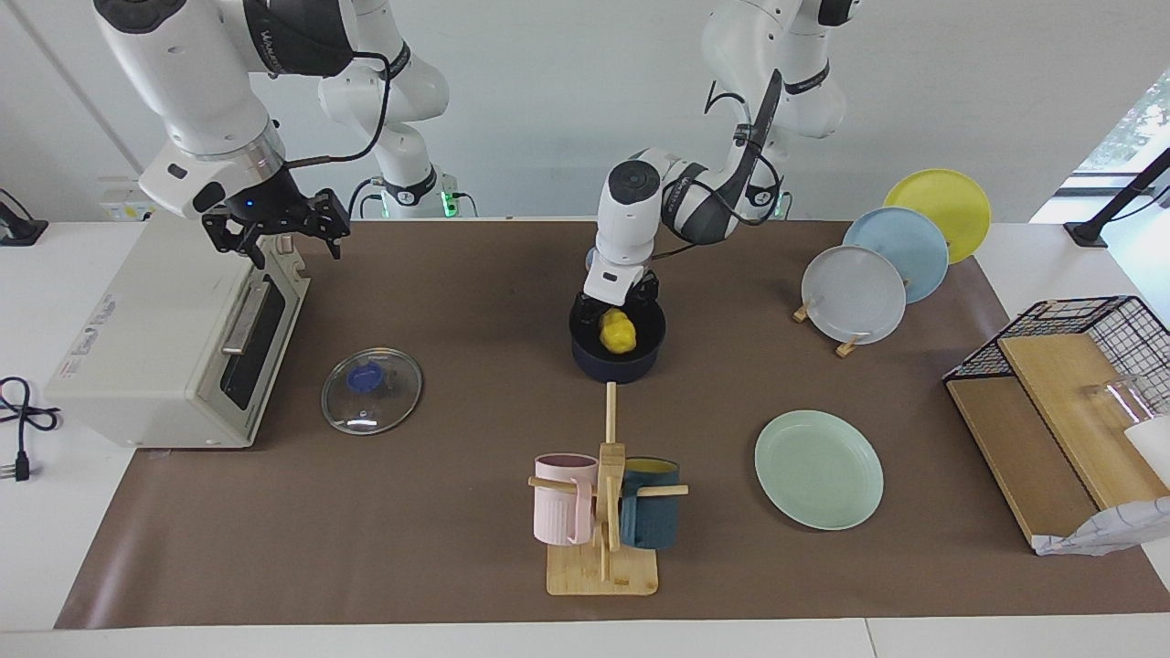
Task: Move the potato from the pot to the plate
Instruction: 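Carry the yellow potato with the left gripper to the green plate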
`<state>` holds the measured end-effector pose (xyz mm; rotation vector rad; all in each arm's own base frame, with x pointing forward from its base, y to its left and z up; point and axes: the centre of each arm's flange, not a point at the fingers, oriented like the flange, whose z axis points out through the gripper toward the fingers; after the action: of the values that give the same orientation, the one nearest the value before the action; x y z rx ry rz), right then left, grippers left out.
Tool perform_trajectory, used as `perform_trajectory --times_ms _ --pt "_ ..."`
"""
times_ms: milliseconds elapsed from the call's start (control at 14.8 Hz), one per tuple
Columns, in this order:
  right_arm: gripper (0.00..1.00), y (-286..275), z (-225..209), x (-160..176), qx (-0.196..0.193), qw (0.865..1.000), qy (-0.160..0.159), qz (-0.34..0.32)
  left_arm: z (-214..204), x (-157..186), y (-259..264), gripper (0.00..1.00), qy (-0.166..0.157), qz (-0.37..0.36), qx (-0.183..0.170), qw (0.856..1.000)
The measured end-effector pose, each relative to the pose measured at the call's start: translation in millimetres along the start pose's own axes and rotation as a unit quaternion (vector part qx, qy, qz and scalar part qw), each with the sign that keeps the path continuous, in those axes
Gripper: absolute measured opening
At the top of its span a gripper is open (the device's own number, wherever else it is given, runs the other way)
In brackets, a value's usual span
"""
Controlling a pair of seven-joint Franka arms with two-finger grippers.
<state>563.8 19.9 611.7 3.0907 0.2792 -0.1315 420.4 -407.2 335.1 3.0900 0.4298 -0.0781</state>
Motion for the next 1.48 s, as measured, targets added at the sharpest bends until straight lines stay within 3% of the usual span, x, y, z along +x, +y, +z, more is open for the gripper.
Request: perform_trajectory --times_ms 337,472,539,808,1010,1212,1482 --pt "1.00 2 -17 -3 0.003 1.000 0.010 0.006 0 0 0 0.82 0.000 0.000 0.000 1.000" --pt "1.00 6 -18 -4 0.003 1.000 0.009 0.010 0 1 0 0.56 0.001 -0.001 -0.001 1.000" --pt "1.00 6 -17 -5 0.003 1.000 0.006 0.011 -1 1 0 0.53 0.001 -0.001 -0.001 1.000" --pt "1.00 12 -26 -16 0.005 1.000 -0.003 0.017 -3 4 -1 0.52 0.003 -0.003 -0.003 1.000" --pt "1.00 14 -33 -24 0.006 1.000 0.003 0.019 -29 9 4 0.52 0.010 -0.005 -0.015 1.000" --pt "1.00 17 -32 -30 0.007 1.000 0.001 0.023 -91 26 -2 0.52 0.012 -0.009 -0.019 1.000" --pt "1.00 23 -24 -40 0.009 1.000 -0.004 0.029 -189 95 -49 0.52 0.026 0.002 -0.033 0.999"
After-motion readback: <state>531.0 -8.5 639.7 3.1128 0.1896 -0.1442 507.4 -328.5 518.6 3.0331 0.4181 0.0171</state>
